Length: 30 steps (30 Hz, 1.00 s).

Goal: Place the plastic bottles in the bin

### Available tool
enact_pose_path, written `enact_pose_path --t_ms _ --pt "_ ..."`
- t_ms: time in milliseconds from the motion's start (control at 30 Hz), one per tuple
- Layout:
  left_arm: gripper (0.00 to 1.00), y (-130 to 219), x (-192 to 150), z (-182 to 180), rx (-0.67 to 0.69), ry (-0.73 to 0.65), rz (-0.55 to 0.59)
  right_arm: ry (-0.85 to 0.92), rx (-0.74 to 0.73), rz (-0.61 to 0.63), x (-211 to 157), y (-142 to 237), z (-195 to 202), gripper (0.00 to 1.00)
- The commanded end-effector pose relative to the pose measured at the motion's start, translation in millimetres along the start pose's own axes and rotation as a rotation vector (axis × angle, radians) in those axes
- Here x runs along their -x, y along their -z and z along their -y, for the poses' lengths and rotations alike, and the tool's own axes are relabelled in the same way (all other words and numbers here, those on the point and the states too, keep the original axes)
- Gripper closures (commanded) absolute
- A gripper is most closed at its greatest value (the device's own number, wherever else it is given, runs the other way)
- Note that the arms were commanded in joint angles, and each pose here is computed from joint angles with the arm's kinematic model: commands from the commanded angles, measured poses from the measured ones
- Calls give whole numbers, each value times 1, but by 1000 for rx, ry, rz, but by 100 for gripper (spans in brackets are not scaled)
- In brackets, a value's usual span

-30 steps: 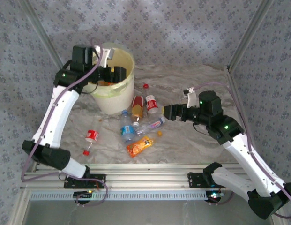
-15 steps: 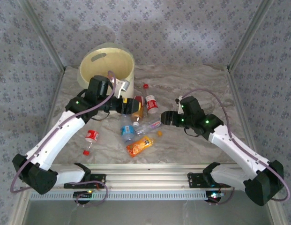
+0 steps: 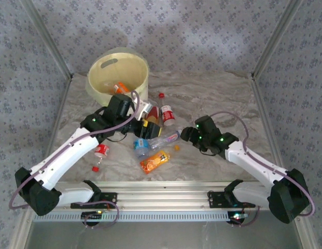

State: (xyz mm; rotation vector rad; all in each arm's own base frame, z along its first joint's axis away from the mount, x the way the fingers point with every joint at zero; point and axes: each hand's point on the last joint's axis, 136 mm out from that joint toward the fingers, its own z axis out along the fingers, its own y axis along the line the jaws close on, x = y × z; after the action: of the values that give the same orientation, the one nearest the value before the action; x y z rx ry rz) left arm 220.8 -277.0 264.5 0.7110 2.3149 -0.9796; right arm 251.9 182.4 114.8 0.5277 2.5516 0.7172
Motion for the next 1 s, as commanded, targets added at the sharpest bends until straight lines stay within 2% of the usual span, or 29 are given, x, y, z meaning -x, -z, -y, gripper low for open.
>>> enact_pose_path --t_ms 0,300,667,967 --pt "20 8 -1 5 7 -57 14 -146 29 0 -11 -13 4 23" --pt "14 9 -5 9 5 -92 0 -243 43 35 -29 -29 10 21" --pt "13 7 -8 12 -3 -109 -7 -288 66 34 -39 -49 4 30" --pt "13 3 -10 11 0 -110 -18 -338 75 11 -47 -65 5 41"
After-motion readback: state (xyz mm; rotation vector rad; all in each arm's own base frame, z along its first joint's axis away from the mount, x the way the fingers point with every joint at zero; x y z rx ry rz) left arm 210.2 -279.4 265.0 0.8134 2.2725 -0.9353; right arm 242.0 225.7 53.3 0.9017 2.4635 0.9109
